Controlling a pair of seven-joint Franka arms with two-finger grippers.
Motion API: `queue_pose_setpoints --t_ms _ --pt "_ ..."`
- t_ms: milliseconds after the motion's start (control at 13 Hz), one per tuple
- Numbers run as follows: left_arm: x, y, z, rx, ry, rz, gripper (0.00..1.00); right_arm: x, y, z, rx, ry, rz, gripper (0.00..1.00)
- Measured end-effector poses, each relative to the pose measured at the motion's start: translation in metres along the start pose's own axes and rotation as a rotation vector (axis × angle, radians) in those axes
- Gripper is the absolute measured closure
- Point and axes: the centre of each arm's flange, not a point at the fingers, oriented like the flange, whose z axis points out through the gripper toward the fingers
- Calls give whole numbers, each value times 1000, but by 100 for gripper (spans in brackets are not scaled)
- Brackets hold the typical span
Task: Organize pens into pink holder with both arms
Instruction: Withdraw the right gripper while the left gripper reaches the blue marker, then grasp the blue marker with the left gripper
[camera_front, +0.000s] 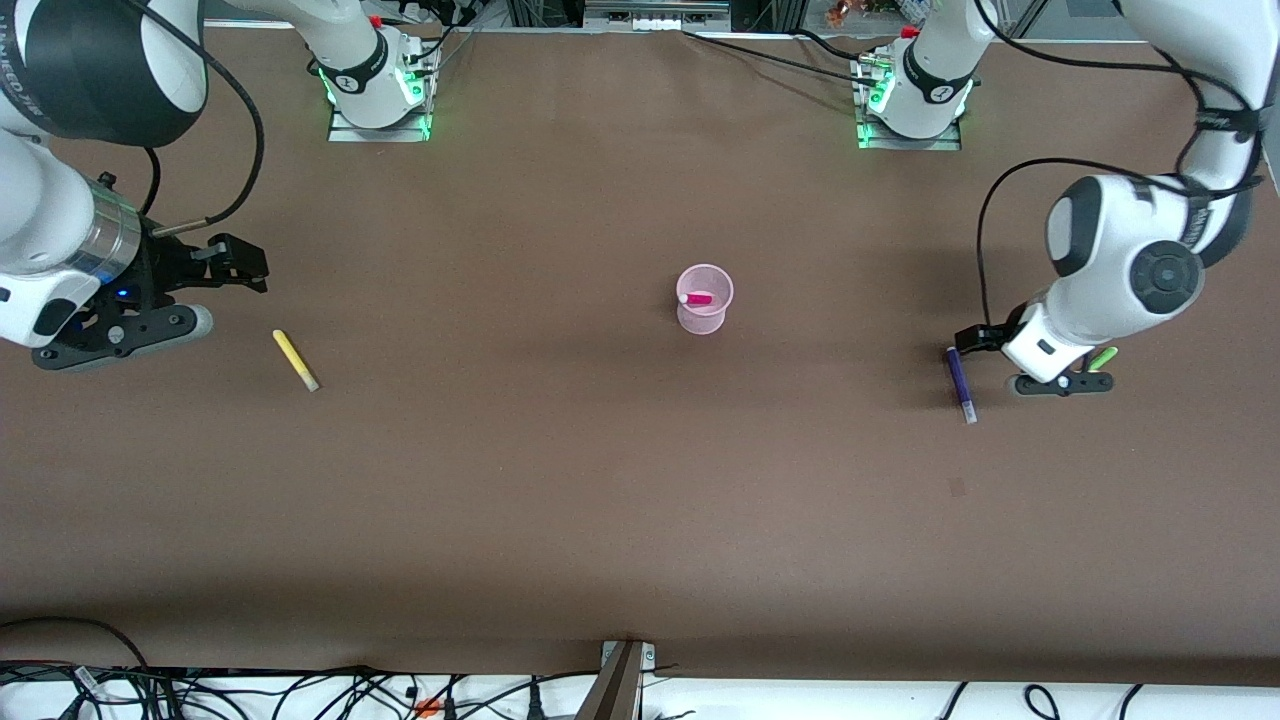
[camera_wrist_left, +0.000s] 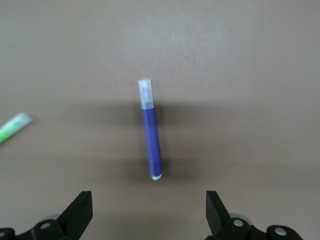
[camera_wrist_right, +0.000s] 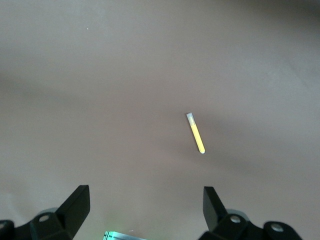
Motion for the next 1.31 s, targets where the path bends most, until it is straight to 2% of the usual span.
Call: queue_pose_setpoints --t_ms 308,462,615,692,769,846,923,1154,1231,1308 --pt "2 -4 57 23 20 37 0 0 -3 16 34 -6 60 0" --pt "5 -13 72 29 35 42 4 3 -15 20 65 -17 76 0" --pt "6 -18 79 29 33 39 22 2 -19 20 53 -25 68 0" --pt "6 -18 80 29 31 39 22 -1 -19 16 34 -22 63 0" --pt "7 -17 82 30 35 42 29 -3 -20 11 30 -13 62 0" --pt "8 -17 84 28 44 44 29 -7 -18 6 37 -5 65 0" --pt "9 -16 86 26 48 44 36 -11 -11 4 45 4 71 0" --pt "10 -11 88 22 52 52 73 -17 5 23 51 61 96 0" --pt "10 -11 87 22 52 54 82 -20 5 31 55 67 96 0" --pt "10 -11 87 22 52 54 82 -23 6 35 57 68 96 0"
